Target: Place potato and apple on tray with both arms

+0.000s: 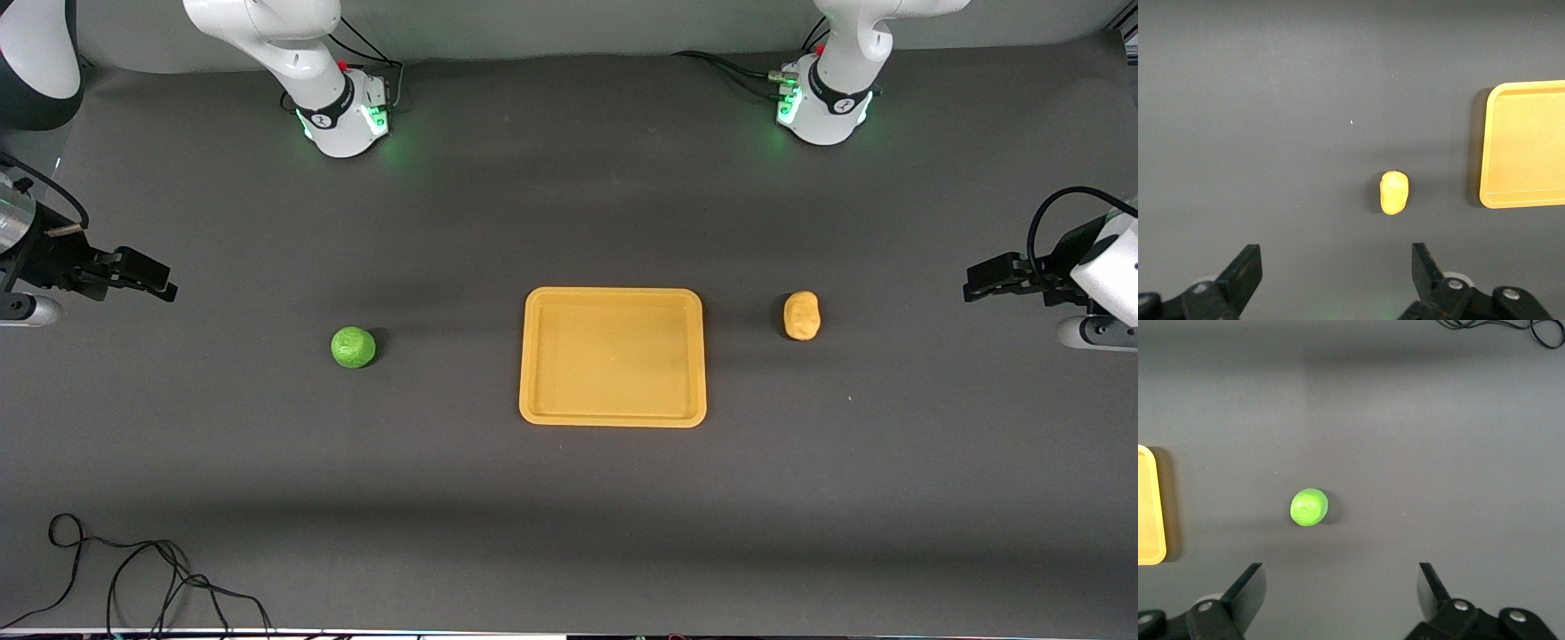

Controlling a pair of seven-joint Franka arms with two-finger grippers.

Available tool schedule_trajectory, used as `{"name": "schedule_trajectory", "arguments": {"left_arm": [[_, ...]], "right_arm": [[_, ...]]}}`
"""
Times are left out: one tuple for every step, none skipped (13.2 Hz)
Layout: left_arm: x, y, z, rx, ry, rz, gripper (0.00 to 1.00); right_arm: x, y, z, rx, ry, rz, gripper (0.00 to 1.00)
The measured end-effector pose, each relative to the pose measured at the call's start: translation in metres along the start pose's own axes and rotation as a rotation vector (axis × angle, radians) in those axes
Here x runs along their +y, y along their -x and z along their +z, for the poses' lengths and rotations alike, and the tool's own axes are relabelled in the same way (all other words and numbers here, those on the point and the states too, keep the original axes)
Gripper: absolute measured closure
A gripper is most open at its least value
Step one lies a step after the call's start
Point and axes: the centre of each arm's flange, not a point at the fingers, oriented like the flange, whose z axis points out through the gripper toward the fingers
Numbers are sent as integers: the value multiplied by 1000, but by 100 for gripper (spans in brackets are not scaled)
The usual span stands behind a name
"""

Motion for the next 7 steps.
{"name": "schedule_trajectory", "arguments": {"left_arm": [[1,0,0,-1,0,1,0],[1,0,0,-1,1,1,0],[1,0,0,-1,2,1,0],[1,0,-1,0,2,1,0],[1,0,-1,0,2,1,0],[1,0,-1,0,2,1,0],[1,0,0,4,2,1,0]], "right_arm": [[0,0,0,-3,0,0,0],[0,1,-1,-12,0,0,0],[1,2,-2,-14,0,1,0],[1,2,-3,-14,0,1,0],[1,2,-3,-16,0,1,0],[1,2,-3,-17,0,1,0],[1,2,-3,-18,1,1,0]]}}
